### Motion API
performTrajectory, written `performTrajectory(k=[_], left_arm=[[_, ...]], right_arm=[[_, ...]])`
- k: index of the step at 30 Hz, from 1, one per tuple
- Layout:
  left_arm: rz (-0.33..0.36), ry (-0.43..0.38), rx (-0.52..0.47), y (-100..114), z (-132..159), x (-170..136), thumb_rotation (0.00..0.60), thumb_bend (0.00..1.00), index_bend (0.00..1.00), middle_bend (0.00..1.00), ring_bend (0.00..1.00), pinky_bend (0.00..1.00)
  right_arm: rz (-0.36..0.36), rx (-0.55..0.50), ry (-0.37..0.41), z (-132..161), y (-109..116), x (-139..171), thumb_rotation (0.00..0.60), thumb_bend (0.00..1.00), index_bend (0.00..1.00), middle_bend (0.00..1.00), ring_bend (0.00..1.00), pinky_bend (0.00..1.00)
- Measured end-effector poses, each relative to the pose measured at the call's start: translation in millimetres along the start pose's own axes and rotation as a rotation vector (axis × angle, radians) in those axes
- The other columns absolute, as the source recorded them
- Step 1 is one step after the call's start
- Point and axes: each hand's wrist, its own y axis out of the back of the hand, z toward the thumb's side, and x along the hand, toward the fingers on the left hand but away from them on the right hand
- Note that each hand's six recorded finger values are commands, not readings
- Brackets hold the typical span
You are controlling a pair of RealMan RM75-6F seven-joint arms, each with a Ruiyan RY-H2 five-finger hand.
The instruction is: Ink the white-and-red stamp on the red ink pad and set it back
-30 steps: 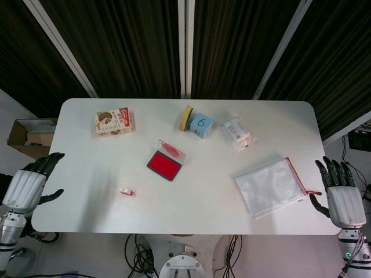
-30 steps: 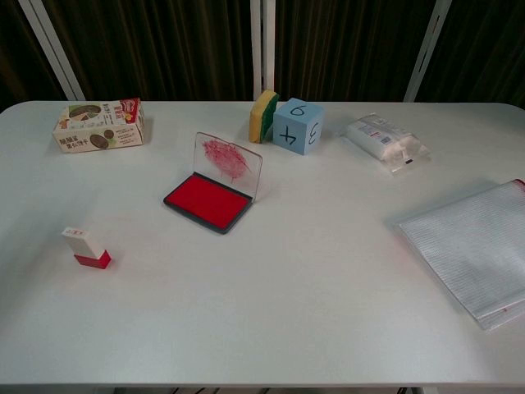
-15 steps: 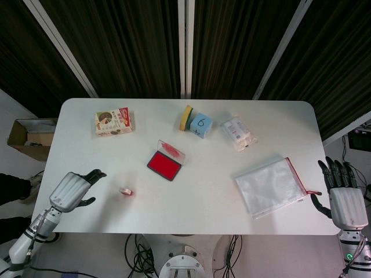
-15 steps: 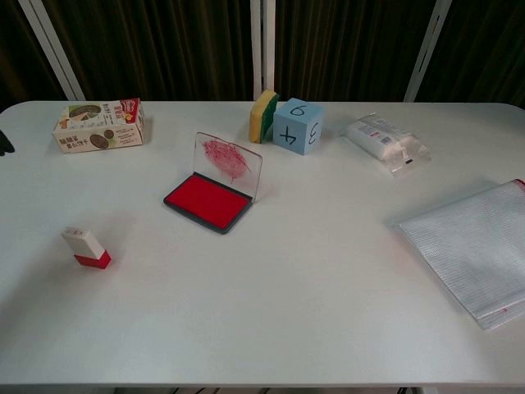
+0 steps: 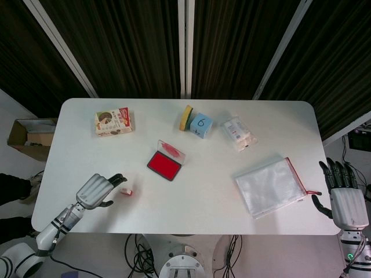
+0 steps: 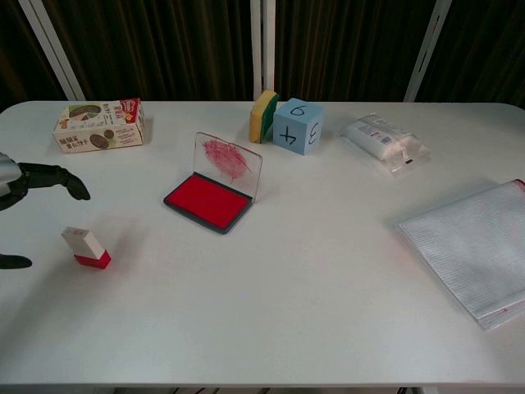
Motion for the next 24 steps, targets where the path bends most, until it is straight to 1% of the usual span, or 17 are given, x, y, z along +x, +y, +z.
performTrajectory(k=[6,12,15,19,24], left_arm=[[0.003,-0.009,-0.004,-9,3,14,0.600,0.10,0.33,0.36,0.86,0.92],[-0.017,-0.020,-0.019,-19,6,23,0.600,0.12,0.37,0.39,0.87,0.93],[-0.031,-0.020,-0.023,-25,6,25,0.600,0.15,0.39,0.41,0.88,0.93],[-0.042,-0.018,-0.021,-30,5,26,0.600,0.21,0.41,0.43,0.88,0.93],[-0.041,-0.015,-0.024,-33,6,29,0.600,0.23,0.43,0.45,0.88,0.93]], right_arm=[[-0.005,0.002,-0.011,-3,2,1,0.600,0.20,0.00,0.00,0.00,0.00],[-0.003,-0.003,-0.012,-4,1,0,0.600,0.19,0.00,0.00,0.00,0.00],[-0.001,-0.002,-0.011,-4,0,0,0.600,0.20,0.00,0.00,0.00,0.00],[-0.004,-0.001,-0.013,-5,2,1,0.600,0.20,0.00,0.00,0.00,0.00],[-0.004,-0.001,-0.012,-5,2,0,0.600,0.20,0.00,0.00,0.00,0.00]])
